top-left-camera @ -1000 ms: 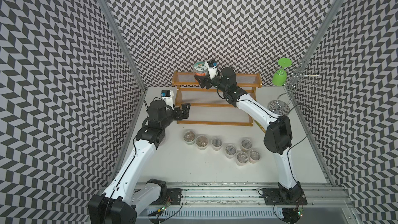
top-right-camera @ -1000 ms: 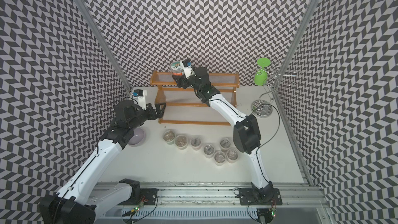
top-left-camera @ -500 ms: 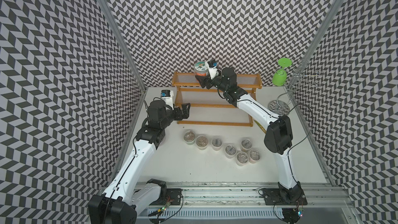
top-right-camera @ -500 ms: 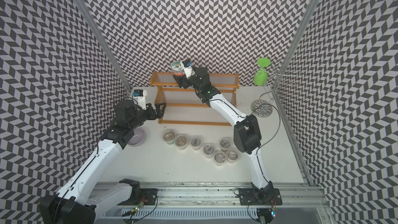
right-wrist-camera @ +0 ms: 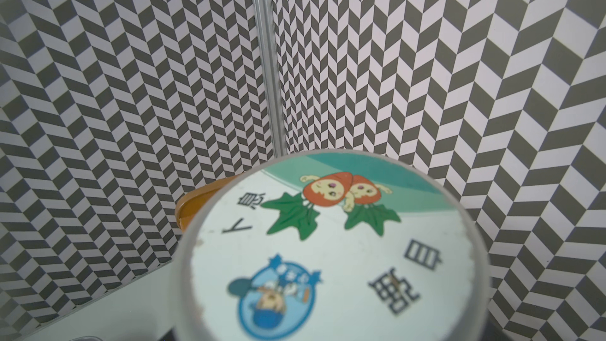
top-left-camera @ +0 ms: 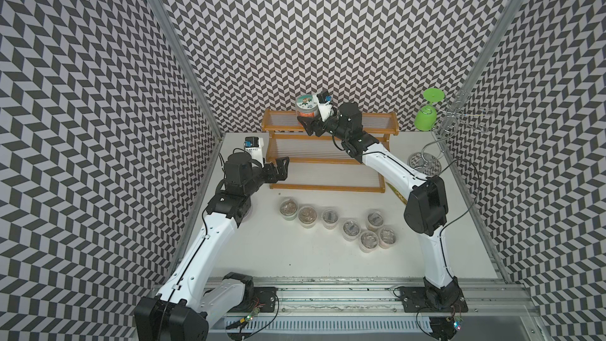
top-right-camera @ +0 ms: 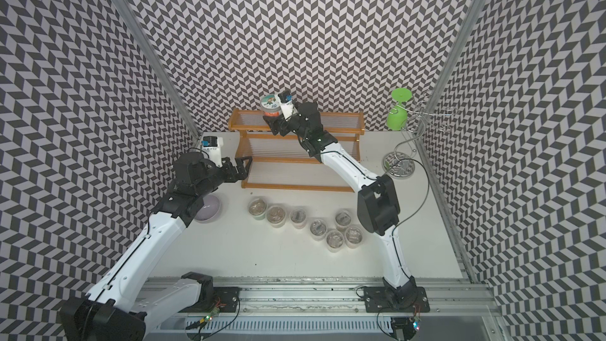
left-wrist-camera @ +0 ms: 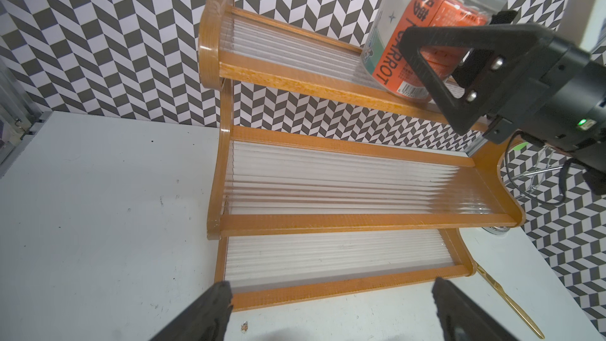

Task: Place the seed container on the shelf
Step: Adjust the seed jar on the shelf.

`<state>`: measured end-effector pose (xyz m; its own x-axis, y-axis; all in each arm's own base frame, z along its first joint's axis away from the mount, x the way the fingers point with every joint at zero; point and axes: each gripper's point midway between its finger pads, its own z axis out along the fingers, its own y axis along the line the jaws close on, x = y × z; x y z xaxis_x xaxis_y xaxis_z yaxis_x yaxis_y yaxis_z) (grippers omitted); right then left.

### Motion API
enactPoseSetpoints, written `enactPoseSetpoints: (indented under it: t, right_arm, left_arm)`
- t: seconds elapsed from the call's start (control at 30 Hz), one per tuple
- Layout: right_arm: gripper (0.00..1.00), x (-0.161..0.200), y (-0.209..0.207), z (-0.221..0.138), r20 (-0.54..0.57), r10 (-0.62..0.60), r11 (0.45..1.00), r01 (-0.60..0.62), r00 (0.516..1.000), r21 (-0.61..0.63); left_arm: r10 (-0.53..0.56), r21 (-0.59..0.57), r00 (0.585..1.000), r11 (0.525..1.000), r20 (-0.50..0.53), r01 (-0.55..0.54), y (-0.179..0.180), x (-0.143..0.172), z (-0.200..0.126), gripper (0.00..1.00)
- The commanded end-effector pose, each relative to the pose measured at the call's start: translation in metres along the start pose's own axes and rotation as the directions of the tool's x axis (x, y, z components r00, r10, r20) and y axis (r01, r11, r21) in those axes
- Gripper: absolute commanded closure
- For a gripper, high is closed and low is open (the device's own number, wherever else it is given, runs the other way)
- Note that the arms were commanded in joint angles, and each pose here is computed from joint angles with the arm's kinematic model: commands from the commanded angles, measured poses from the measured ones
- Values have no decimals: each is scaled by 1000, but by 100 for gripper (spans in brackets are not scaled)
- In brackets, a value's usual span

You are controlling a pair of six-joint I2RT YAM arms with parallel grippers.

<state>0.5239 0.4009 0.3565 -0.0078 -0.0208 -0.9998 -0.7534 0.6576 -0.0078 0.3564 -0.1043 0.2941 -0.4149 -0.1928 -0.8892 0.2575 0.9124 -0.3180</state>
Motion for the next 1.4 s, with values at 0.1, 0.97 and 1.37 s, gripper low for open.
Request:
enactPoseSetpoints:
  t: [0.1,0.97,1.37]
  right_arm:
    - [3,-21,-4,-8,16,-13,999,13,1000,31]
    - [1,-44,13,-50,3,-36,999,36,999,2]
    - [1,-38,40,-138,-1,-35,999,35,999,-14]
  left_arm:
    - [10,14,1000,1000,-8,-10,-2,-1,-1,1]
    - [7,33,1000,999,-20,-7,-4,1,-7,1]
    - [41,48,995,998,-90,-37,-4,23,-12,0]
